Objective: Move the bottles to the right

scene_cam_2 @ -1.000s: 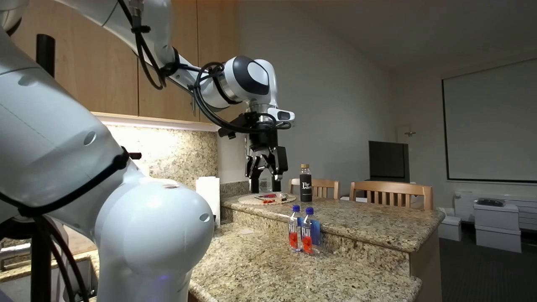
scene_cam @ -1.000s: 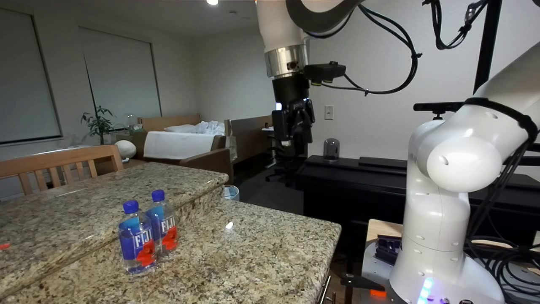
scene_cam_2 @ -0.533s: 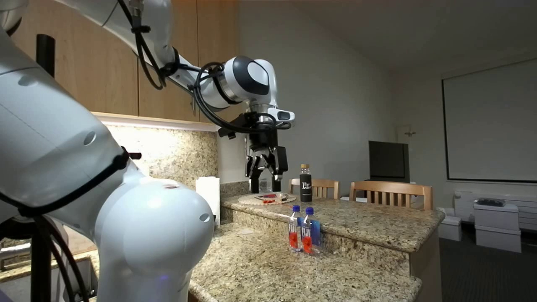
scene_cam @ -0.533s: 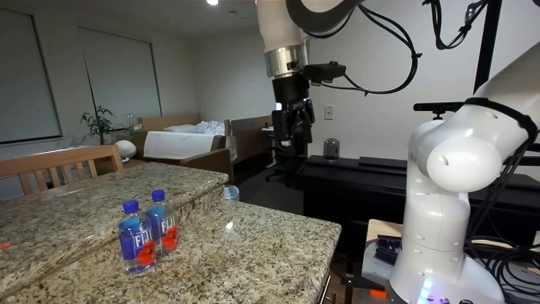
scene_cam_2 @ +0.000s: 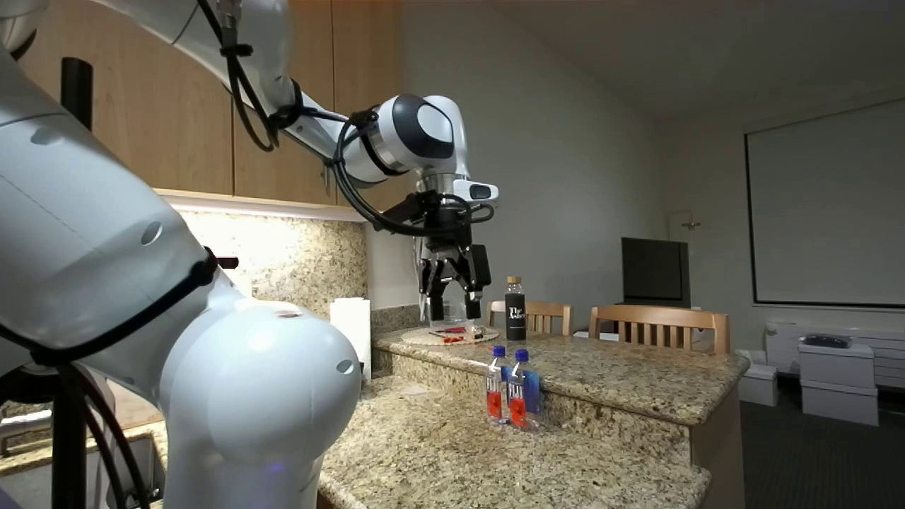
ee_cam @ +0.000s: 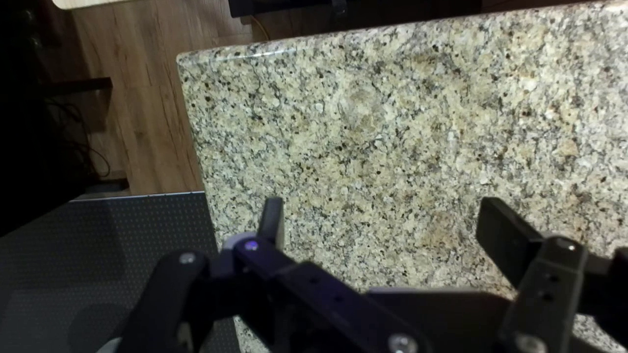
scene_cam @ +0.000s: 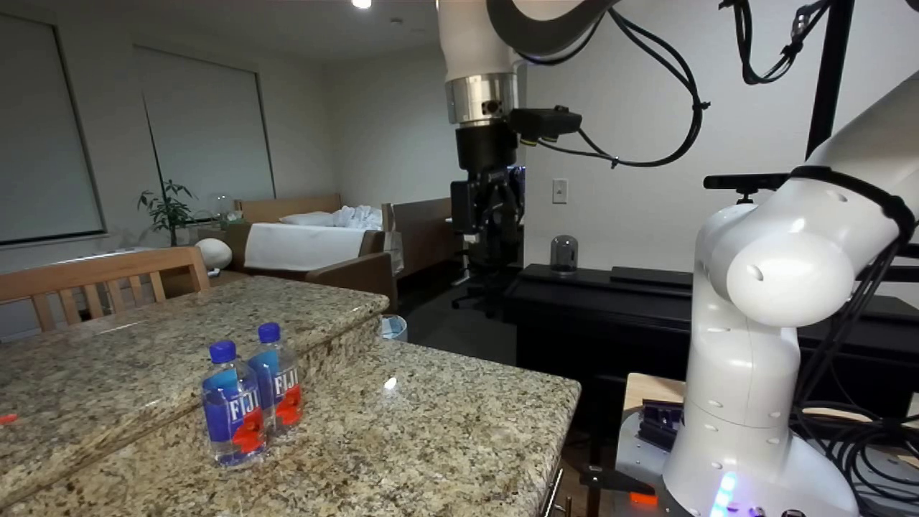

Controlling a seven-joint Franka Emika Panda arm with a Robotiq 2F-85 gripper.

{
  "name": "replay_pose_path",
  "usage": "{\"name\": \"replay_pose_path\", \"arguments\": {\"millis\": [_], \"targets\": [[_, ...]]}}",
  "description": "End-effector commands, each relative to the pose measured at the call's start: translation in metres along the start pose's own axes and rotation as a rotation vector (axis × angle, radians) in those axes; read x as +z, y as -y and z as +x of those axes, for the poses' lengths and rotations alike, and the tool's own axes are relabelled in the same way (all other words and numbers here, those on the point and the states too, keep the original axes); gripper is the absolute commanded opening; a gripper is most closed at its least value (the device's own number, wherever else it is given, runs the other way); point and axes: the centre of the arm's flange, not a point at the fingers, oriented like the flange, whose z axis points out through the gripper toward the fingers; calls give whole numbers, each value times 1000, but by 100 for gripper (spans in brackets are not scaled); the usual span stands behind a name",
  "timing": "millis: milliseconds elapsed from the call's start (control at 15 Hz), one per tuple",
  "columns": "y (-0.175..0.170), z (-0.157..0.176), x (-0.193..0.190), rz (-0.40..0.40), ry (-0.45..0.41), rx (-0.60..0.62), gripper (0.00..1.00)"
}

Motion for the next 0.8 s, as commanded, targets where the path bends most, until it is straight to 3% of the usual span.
{"name": "replay_pose_path", "arguments": {"millis": [0, 67, 267, 733], "targets": [[5, -1, 3, 68, -31, -11, 100], [22, 21, 23, 110, -53, -22, 100], [51, 38, 36, 168, -103, -60, 100], [140, 72, 57, 178, -155, -196, 100]]}}
